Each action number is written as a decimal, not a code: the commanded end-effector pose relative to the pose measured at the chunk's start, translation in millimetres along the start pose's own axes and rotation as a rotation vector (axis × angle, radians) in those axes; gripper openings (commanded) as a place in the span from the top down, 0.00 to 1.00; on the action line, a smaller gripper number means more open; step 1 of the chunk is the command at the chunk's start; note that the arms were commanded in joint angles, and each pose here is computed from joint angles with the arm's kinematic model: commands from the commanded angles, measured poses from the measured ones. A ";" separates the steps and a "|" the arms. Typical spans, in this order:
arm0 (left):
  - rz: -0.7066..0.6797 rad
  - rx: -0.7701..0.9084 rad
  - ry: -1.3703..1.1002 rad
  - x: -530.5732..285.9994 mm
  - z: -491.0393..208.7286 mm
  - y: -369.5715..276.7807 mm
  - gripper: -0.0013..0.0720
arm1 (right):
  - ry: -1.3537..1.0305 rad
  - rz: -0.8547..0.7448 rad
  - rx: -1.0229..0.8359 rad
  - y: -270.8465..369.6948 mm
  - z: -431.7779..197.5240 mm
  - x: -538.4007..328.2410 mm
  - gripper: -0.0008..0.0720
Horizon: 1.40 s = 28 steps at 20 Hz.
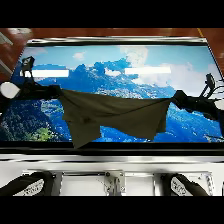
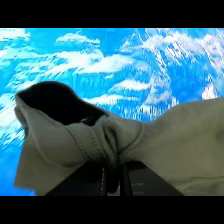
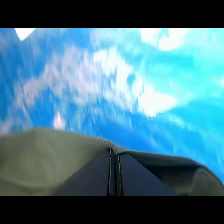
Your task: Fold the shirts.
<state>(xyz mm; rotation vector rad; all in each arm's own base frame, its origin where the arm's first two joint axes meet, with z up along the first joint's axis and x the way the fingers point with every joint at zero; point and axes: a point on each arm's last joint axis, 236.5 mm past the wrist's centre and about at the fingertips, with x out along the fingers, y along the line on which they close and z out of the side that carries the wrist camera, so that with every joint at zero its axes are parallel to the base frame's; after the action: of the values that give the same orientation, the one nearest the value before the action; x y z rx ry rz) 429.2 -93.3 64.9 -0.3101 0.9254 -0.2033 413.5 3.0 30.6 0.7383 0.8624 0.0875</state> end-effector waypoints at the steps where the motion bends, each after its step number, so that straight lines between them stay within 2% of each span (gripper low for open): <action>1: -0.017 -0.103 -0.027 65.6 3.5 11.1 0.91 | -0.080 -0.010 0.173 -37.6 16.8 52.8 0.90; 4: -0.006 -0.109 0.070 94.0 -25.0 15.1 0.91 | 0.027 -0.033 0.135 -40.3 -17.7 83.5 0.90; 5: -0.005 -0.109 0.095 96.4 -31.5 15.1 0.87 | 0.034 -0.034 0.131 -38.6 -21.4 87.9 0.84; 6: -0.006 -0.110 0.111 94.6 -34.6 15.4 0.64 | 0.028 -0.031 0.131 -36.0 -20.1 88.4 0.53; 7: -0.007 -0.116 0.135 88.7 -35.8 17.4 0.33 | 0.030 -0.020 0.126 -32.8 -17.3 85.0 0.23; 8: -0.004 -0.120 0.173 79.8 -37.0 22.0 0.12 | 0.042 0.002 0.103 -27.8 -13.1 76.0 0.17; 9: 0.011 -0.118 0.231 65.8 -38.9 32.1 0.08 | 0.053 0.014 0.057 -26.4 -7.7 63.3 0.17; 12: 0.058 -0.079 0.483 11.9 -70.1 70.4 0.08 | 0.133 -0.076 -0.058 -58.7 0.2 4.5 0.17; 16: 0.024 -0.194 0.690 -23.3 -136.1 87.1 0.08 | 0.384 -0.225 0.023 -125.8 -58.4 -50.5 0.17; 19: -0.053 -0.309 0.770 -6.6 -196.6 68.6 0.07 | 0.438 -0.188 0.108 -137.1 -93.5 -48.8 0.17; 23: -0.073 -0.387 0.726 27.5 -236.9 53.5 0.07 | 0.395 -0.141 0.207 -135.7 -111.8 -29.0 0.17; 28: -0.067 -0.378 0.618 54.0 -223.3 45.5 0.08 | 0.374 -0.143 0.216 -137.2 -109.2 -26.3 0.17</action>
<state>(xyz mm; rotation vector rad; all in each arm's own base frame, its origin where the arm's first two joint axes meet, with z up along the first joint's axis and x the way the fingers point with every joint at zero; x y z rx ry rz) 267.4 -97.2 -107.8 -0.6223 1.6453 -0.2113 287.9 -50.0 -81.2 0.8559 1.3044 0.0114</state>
